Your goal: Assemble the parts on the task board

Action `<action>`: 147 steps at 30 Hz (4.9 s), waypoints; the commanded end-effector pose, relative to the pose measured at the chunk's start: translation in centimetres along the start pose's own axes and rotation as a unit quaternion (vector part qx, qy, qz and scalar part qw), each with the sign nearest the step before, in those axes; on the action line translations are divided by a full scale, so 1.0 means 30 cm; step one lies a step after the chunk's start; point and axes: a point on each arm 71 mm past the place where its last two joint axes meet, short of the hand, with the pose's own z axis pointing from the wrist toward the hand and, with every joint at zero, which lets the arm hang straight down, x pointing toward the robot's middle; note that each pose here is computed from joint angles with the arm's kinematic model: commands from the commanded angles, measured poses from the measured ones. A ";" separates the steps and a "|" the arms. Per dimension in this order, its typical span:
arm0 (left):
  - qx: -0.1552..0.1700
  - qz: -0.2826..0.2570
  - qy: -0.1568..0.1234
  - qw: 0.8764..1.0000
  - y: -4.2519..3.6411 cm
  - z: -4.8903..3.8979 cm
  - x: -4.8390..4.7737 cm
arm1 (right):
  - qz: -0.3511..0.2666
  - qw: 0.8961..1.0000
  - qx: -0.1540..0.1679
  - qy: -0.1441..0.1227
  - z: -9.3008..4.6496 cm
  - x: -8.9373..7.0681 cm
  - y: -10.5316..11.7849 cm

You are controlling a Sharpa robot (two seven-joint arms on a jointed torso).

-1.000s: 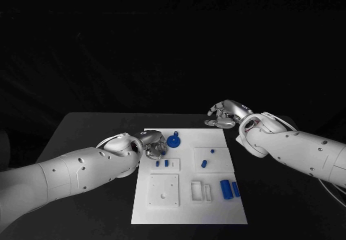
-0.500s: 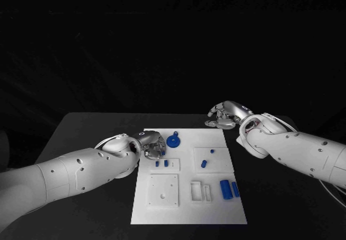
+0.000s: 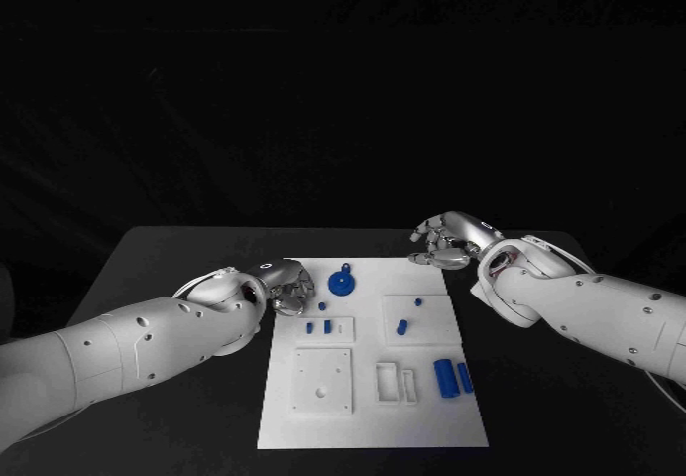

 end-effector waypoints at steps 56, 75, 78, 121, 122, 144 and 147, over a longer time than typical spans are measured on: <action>0.009 -0.488 -0.073 0.870 0.076 -0.120 -0.102 | -0.223 0.966 -0.055 0.117 -0.097 0.271 -0.001; 0.006 -0.487 -0.075 0.870 0.084 -0.121 -0.103 | -0.245 0.963 -0.053 0.100 -0.100 0.284 0.008; 0.005 -0.487 -0.075 0.870 0.085 -0.121 -0.103 | -0.242 0.964 -0.056 0.092 -0.102 0.281 0.013; -0.005 -0.496 -0.096 0.863 0.098 -0.111 -0.108 | -0.109 0.982 -0.153 0.028 -0.172 0.227 0.263; -0.007 -0.497 -0.097 0.862 0.099 -0.109 -0.108 | -0.103 0.982 -0.158 0.031 -0.177 0.243 0.278; -0.018 -0.509 -0.117 0.853 0.069 -0.061 -0.103 | -0.101 0.968 -0.213 0.087 -0.241 0.507 0.442; -0.017 -0.509 -0.117 0.853 0.064 -0.059 -0.102 | -0.107 0.966 -0.215 0.092 -0.249 0.538 0.447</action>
